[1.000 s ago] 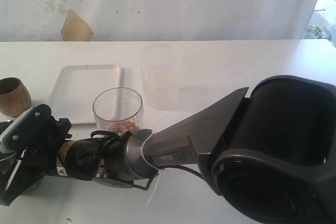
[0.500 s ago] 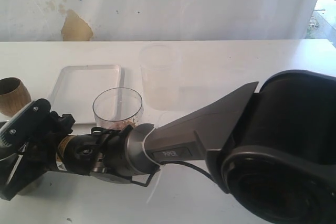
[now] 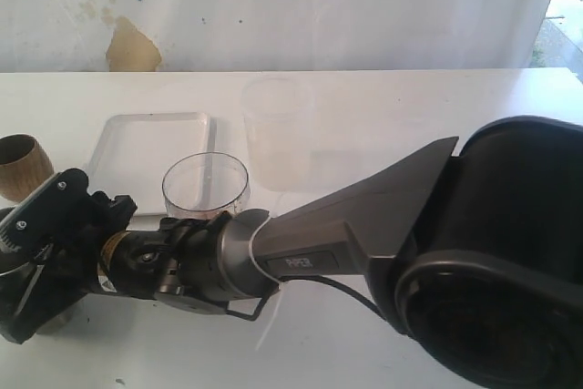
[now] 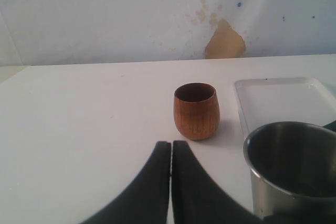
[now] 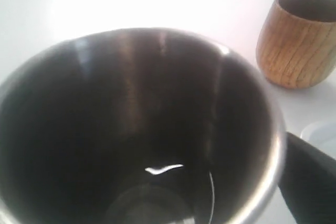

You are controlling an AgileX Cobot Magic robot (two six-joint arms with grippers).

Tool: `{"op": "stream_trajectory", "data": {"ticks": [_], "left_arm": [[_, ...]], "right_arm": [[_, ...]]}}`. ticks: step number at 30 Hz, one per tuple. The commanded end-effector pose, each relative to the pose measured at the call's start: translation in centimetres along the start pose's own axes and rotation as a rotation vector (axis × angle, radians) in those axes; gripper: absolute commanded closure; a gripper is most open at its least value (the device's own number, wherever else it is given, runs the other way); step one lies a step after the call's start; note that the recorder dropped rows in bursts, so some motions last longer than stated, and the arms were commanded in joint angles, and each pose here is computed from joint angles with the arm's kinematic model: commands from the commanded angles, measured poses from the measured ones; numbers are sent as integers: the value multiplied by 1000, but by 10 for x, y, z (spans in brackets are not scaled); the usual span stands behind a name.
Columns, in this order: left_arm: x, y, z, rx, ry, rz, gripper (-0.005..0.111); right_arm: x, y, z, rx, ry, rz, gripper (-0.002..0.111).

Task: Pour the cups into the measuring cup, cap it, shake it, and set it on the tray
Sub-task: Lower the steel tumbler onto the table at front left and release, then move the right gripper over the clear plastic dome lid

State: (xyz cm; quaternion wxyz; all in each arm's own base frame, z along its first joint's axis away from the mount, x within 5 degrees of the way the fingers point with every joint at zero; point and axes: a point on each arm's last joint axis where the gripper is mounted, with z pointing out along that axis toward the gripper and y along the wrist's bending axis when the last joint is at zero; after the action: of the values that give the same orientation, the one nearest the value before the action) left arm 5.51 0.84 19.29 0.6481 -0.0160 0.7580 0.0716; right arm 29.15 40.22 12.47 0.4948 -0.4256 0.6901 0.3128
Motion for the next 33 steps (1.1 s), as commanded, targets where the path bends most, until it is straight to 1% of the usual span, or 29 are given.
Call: {"op": "stream_trajectory", "data": {"ticks": [1, 4, 14, 19, 22, 26, 33], "left_arm": [[1, 0, 0, 1, 0, 0, 106], [1, 0, 0, 1, 0, 0, 106], [1, 0, 0, 1, 0, 0, 106], [1, 0, 0, 1, 0, 0, 106], [1, 0, 0, 1, 0, 0, 106], [1, 0, 0, 1, 0, 0, 106], [1, 0, 0, 1, 0, 0, 106]], "right_arm": [[-25, 0, -8, 5, -56, -16, 3], [-35, 0, -13, 6, -77, -21, 3], [-48, 1, -18, 7, -104, -24, 3], [-61, 1, -24, 10, -131, -30, 3], [-77, 2, -33, 15, -161, -34, 3], [-111, 1, -55, 50, -176, -46, 3], [-168, -3, -122, 200, -56, -49, 3]]}}
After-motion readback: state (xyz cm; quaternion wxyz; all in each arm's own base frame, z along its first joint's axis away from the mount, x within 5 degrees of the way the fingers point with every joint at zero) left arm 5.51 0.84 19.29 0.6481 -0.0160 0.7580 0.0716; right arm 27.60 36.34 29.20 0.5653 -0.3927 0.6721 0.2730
